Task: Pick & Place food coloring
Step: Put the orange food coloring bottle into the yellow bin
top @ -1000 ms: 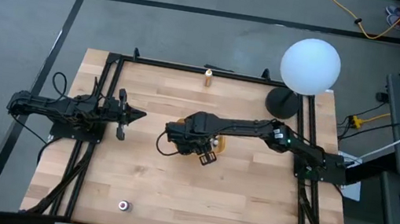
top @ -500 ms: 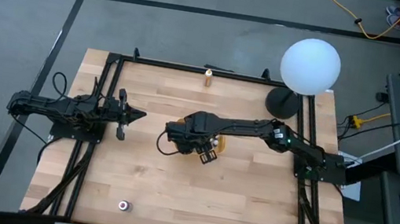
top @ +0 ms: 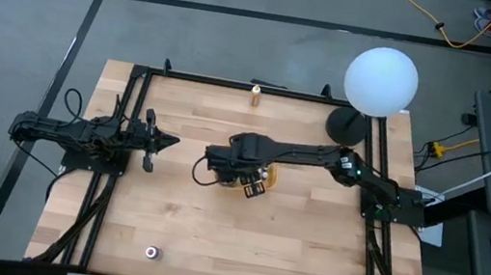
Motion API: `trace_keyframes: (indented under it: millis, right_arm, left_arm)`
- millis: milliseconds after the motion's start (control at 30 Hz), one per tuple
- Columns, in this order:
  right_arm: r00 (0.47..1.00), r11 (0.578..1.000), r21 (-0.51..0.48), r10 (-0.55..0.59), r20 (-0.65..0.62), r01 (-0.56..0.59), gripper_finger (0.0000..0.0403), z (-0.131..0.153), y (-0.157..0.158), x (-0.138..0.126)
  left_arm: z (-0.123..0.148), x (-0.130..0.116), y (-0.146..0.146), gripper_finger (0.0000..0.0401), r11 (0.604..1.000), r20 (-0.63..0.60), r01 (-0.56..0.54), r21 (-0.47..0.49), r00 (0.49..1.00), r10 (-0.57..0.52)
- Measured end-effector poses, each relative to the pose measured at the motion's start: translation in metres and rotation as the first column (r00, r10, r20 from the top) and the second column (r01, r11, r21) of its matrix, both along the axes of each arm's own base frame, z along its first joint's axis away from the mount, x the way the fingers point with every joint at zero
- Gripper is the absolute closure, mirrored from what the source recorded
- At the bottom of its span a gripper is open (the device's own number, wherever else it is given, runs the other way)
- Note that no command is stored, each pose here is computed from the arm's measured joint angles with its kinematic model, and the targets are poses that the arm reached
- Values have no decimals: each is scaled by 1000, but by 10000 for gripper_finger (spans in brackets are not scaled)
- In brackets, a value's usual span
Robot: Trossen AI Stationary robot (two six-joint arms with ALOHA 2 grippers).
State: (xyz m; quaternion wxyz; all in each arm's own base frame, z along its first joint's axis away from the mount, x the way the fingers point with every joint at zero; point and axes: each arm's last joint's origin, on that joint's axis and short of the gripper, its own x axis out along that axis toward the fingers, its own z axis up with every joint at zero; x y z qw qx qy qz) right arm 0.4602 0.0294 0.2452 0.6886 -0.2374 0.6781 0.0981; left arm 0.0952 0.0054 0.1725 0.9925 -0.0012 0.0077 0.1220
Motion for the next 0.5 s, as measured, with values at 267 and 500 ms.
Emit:
trace_keyframes:
  millis: [267,500]
  right_arm:
    - [937,955,81,-294,189,284,231,79,-3,-38]
    - [836,910,232,-408,366,342,231,162,42,-107]
  left_arm:
    - [0,0,0,393,1000,0,0,0,1000,0]
    - [0,0,0,395,1000,0,0,0,1000,0]
